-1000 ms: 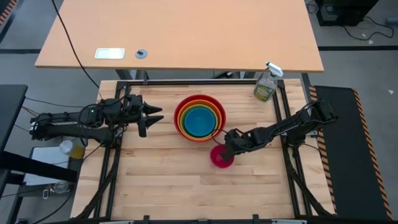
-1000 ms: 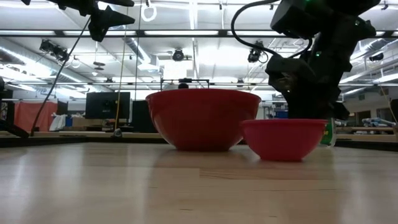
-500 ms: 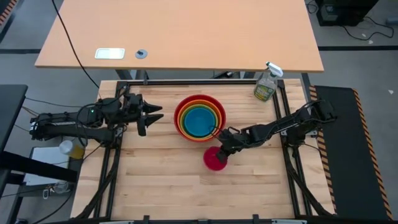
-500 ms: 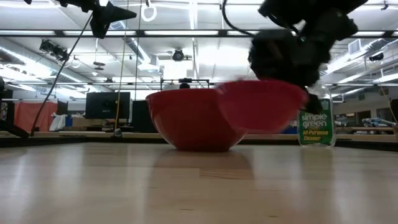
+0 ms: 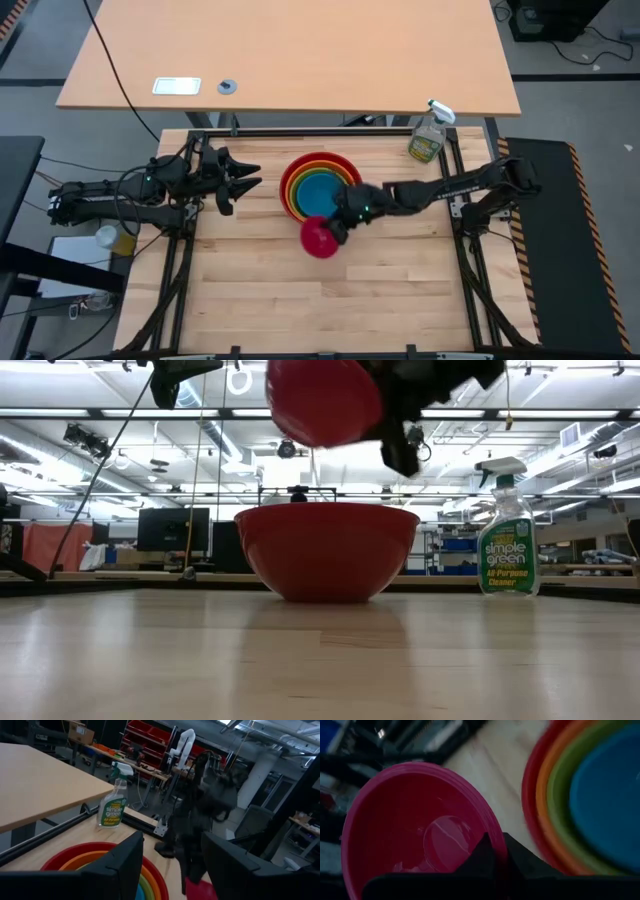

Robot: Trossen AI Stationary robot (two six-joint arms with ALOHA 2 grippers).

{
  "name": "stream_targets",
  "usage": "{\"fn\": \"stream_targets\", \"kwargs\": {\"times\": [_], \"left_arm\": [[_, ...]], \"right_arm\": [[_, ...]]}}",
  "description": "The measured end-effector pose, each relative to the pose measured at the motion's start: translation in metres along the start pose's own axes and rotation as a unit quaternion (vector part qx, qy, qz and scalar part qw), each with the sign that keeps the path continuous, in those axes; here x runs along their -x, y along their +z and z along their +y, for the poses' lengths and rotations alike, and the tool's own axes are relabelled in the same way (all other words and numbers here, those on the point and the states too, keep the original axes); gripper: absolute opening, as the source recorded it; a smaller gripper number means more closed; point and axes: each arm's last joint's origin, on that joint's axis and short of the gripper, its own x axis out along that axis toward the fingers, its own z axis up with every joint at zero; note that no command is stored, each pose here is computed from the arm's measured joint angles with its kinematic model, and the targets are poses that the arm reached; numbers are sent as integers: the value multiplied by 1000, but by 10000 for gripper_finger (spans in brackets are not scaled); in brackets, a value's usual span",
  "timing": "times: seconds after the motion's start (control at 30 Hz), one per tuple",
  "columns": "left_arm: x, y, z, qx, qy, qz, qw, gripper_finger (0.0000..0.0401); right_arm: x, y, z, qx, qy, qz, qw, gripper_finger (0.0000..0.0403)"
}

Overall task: Nest bowls inside each other
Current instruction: Stack the pink bowl on top of the blue bowl

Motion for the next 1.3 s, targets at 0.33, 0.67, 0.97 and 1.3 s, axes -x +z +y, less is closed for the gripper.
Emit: {"fn": "stream_targets", "kwargs": {"times": [0.33, 0.67, 0.97, 1.3], "left_arm": [[0, 0, 0, 3, 3, 0, 1000, 203], [0, 0, 1, 9, 17, -5, 1000, 203], [-1, 2, 10, 7, 53, -13, 998, 203], [-1, 4, 17, 9, 76, -20, 997, 203]], "right_arm": [[21, 66, -18, -9, -50, -71, 996, 21], [30, 81, -52, -41, -133, -80, 987, 21], [32, 77, -54, -31, -179, -61, 981, 22], [-27, 85, -74, 26, -259, 23, 965, 22]]}}
